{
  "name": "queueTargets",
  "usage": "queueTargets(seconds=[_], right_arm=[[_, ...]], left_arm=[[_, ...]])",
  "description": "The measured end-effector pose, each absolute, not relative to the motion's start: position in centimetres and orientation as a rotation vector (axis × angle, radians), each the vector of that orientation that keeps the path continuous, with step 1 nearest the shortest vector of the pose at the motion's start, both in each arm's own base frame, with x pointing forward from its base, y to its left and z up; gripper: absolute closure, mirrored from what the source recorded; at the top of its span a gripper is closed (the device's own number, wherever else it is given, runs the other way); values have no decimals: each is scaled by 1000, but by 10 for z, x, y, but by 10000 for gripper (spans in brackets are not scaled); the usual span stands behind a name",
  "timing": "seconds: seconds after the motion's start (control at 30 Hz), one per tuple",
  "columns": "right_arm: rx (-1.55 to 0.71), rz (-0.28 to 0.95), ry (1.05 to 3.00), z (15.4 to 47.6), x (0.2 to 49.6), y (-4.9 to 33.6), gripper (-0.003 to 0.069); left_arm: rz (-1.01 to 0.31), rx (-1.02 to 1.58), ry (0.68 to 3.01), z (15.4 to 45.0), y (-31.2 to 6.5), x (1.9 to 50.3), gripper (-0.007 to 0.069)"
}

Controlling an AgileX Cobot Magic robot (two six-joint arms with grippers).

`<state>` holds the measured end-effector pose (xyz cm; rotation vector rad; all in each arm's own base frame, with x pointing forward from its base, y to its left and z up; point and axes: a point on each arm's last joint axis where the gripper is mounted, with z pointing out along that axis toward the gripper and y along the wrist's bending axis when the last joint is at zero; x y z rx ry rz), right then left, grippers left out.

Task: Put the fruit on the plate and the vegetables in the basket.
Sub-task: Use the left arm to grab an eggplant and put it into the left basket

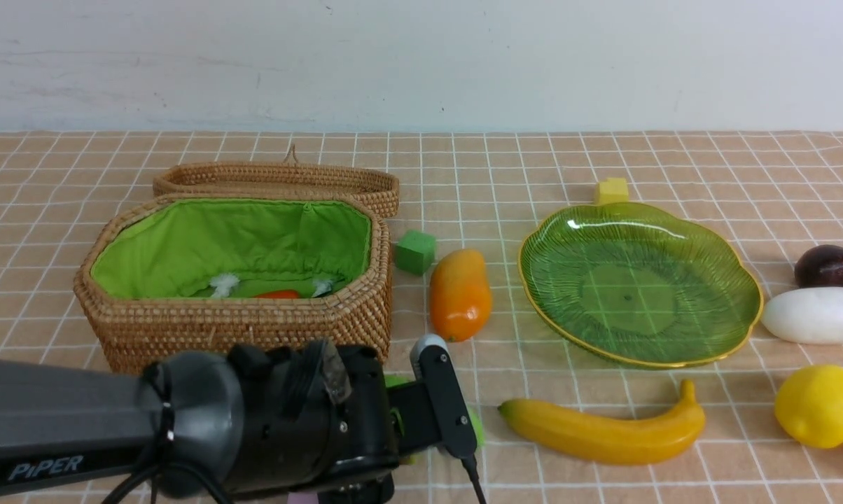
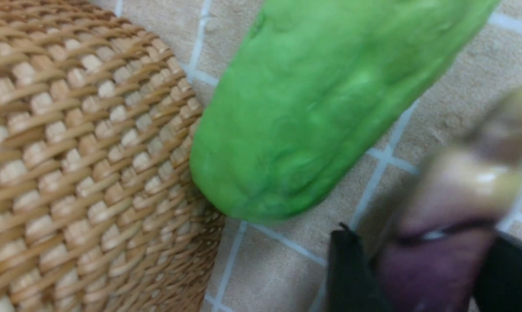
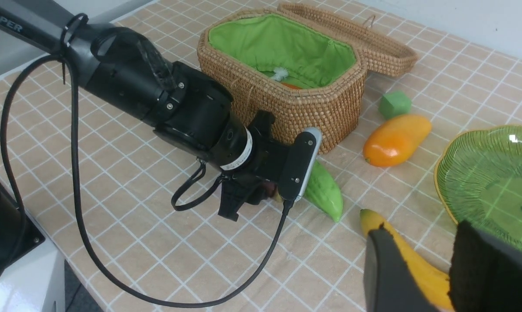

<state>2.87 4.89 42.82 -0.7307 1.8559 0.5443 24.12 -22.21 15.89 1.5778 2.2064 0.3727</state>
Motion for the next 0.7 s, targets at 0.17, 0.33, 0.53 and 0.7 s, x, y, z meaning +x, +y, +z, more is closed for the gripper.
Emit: queueTargets(seconds=[0.17,0.33,0.53,0.7], right_arm=[[-731,551,1855,428,28,49,424],[-731,552,1855,428,28,49,423],[-695,551,1806,433,31,49,423],[-648,544,1742,439,34,48,423]], left_arm=[[388,1581,2220,159,-221,241,323],[384,1524,2190,184,-218,240,323],[314,1520,1989,254,-221,204,323],[335,1524,1793,298,-211,180,323]])
